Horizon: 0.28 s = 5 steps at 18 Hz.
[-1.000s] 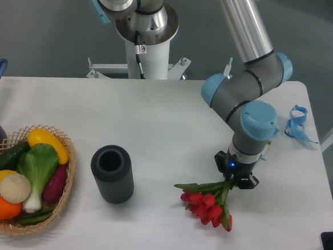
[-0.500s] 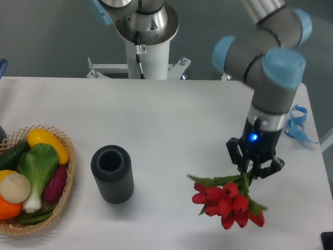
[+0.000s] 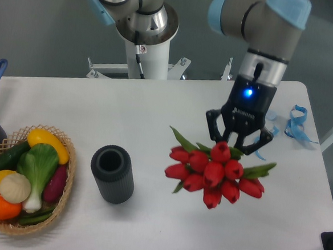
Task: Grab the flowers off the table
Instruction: 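Lift the gripped tulips up off the table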
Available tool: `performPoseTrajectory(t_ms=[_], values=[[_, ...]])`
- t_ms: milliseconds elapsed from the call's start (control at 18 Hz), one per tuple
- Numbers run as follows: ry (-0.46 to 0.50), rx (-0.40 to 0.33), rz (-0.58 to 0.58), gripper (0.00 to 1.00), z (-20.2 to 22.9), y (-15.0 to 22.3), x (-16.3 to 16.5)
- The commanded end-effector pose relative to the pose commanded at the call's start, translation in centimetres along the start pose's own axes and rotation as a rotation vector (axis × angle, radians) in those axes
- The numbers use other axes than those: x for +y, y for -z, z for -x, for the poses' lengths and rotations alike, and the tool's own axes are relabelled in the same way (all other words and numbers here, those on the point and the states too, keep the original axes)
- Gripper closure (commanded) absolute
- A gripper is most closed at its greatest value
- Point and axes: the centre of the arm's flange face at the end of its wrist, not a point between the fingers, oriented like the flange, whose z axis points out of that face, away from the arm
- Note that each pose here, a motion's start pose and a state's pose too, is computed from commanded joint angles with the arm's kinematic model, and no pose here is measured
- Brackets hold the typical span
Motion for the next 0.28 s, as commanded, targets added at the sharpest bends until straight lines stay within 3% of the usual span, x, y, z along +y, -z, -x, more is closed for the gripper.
performPoseTrajectory(t_ms=[278], values=[[0.016,-0.006,-0.015,0.94,0.62,0.95,0.69]])
